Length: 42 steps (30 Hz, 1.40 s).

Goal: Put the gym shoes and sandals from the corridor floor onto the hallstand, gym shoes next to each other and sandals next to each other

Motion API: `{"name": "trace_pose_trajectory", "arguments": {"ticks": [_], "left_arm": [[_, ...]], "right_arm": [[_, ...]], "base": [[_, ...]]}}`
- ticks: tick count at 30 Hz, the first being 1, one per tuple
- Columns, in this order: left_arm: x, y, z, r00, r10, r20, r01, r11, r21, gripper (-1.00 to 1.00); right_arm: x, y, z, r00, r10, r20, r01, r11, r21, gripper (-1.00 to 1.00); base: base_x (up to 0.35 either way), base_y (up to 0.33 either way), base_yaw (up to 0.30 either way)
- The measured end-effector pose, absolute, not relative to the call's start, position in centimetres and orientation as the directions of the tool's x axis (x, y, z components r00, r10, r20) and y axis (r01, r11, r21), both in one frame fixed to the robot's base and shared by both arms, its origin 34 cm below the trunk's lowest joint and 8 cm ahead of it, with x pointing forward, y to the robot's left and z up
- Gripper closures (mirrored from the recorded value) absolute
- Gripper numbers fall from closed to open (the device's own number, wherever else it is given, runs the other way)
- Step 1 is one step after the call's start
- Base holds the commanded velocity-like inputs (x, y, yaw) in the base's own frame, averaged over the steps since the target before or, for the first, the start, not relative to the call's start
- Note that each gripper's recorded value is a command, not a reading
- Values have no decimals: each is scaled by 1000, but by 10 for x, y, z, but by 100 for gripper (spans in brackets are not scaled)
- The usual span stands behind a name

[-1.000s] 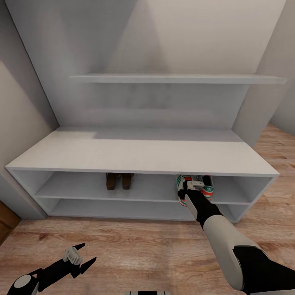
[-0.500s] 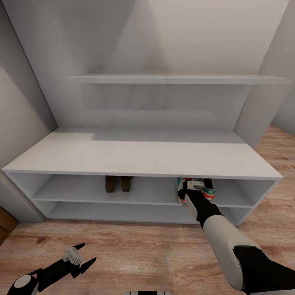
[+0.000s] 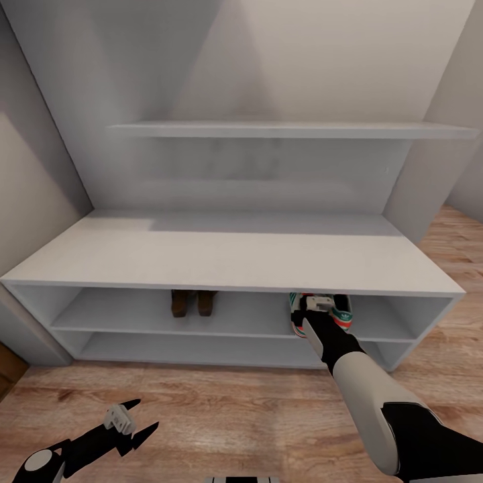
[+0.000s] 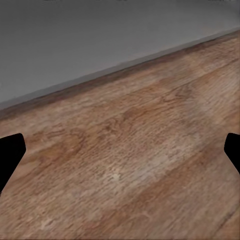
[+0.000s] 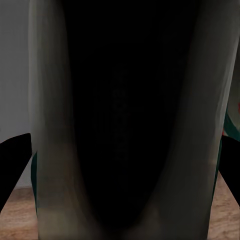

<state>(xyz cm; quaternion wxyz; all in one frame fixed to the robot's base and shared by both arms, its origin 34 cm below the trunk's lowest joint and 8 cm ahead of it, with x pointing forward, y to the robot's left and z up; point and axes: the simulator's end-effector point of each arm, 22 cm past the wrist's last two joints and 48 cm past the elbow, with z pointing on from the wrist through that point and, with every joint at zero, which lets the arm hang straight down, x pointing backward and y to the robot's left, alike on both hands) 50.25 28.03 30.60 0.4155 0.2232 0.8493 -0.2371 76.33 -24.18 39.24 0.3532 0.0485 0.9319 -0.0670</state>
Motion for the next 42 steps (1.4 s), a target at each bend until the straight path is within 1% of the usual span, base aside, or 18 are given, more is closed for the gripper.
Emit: {"name": "trace_pose_trajectory", "arguments": {"ticks": [21,26,42], "left_arm": [[503,281,307,-553,186,-812,579,787,-214,-100],[499,280,297,-571,185,-800,573,787,-227,-100],[496,280,293,-579,185,-794,571,787,-233,-100]], "right_arm": [[763,-244,392,-746,43,-664,139,986,-93,100],[760,-252,377,-760,46,-648,146,984,-102,100],[759,-256,371,-766,45,-642,148,983,-108,100]], "base": [[4,-1,0],[0,0,0],[0,0,0]]}}
